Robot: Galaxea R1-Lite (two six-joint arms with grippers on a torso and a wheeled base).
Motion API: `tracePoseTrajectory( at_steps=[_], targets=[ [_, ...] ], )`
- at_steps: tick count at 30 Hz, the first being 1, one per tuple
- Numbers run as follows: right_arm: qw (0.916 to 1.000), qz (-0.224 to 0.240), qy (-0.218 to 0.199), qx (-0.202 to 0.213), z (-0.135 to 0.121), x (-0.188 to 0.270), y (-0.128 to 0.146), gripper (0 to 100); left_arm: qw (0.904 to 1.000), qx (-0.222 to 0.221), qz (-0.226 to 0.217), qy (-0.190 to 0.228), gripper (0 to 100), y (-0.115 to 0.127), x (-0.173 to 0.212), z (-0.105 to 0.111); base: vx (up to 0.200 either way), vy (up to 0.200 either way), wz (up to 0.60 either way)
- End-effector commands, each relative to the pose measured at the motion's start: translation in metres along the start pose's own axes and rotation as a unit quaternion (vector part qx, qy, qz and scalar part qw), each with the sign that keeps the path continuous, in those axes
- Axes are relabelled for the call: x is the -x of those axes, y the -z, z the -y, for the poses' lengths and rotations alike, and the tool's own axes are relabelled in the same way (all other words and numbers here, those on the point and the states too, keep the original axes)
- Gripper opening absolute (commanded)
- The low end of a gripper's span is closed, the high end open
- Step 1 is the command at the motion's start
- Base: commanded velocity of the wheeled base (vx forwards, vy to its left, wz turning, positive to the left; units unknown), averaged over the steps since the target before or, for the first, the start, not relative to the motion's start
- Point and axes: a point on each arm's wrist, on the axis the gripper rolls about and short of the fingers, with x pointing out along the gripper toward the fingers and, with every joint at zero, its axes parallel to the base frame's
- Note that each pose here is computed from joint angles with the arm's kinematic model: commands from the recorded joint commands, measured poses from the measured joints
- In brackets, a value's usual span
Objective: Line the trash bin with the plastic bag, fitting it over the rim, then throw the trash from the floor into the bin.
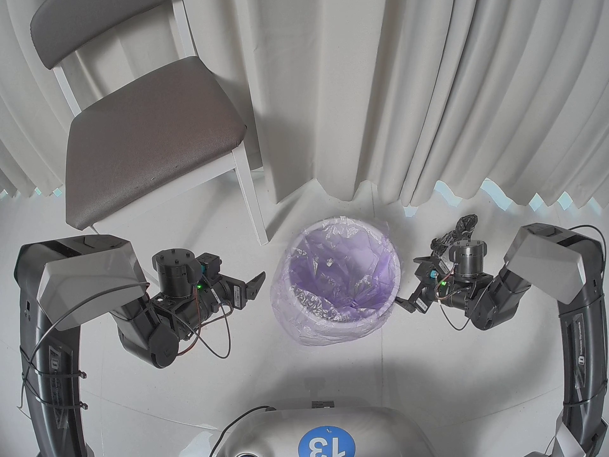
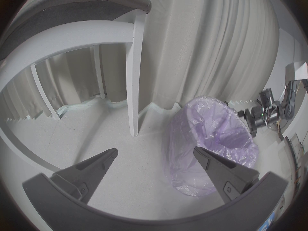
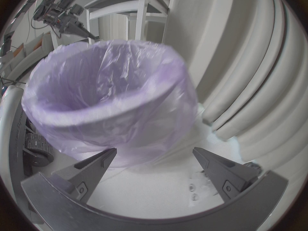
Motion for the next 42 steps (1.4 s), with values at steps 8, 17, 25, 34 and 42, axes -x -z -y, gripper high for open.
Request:
tracePoseTrajectory(
  at_steps=[8, 17, 25, 34, 42],
  targets=[
    [0.9941, 0.088, -0.003, 0.064, -0.012, 0.069, -0.095, 100, 0.9999, -0.012, -0.003, 0.007, 100, 0.005, 0.001, 0.007, 0.0, 0.0, 0.0],
    [0.9924, 0.092, -0.022, 0.078, -0.052, 0.033, -0.103, 100, 0.9999, -0.012, -0.006, 0.008, 100, 0.007, 0.001, 0.007, 0.0, 0.0, 0.0],
    [0.9921, 0.092, -0.028, 0.081, -0.068, -0.006, -0.094, 100, 0.9997, -0.015, -0.011, 0.017, 100, 0.009, 0.005, 0.013, 0.0, 0.0, 0.0],
    [0.9909, 0.101, -0.037, 0.081, -0.097, -0.02, -0.101, 100, 0.9995, -0.024, -0.012, 0.017, 100, 0.011, 0.007, 0.013, 0.0, 0.0, 0.0],
    [0.9868, 0.122, -0.055, 0.091, -0.119, -0.012, -0.113, 100, 0.9997, -0.023, -0.002, 0.005, 100, 0.003, 0.009, 0.001, 0.0, 0.0, 0.0]
  ],
)
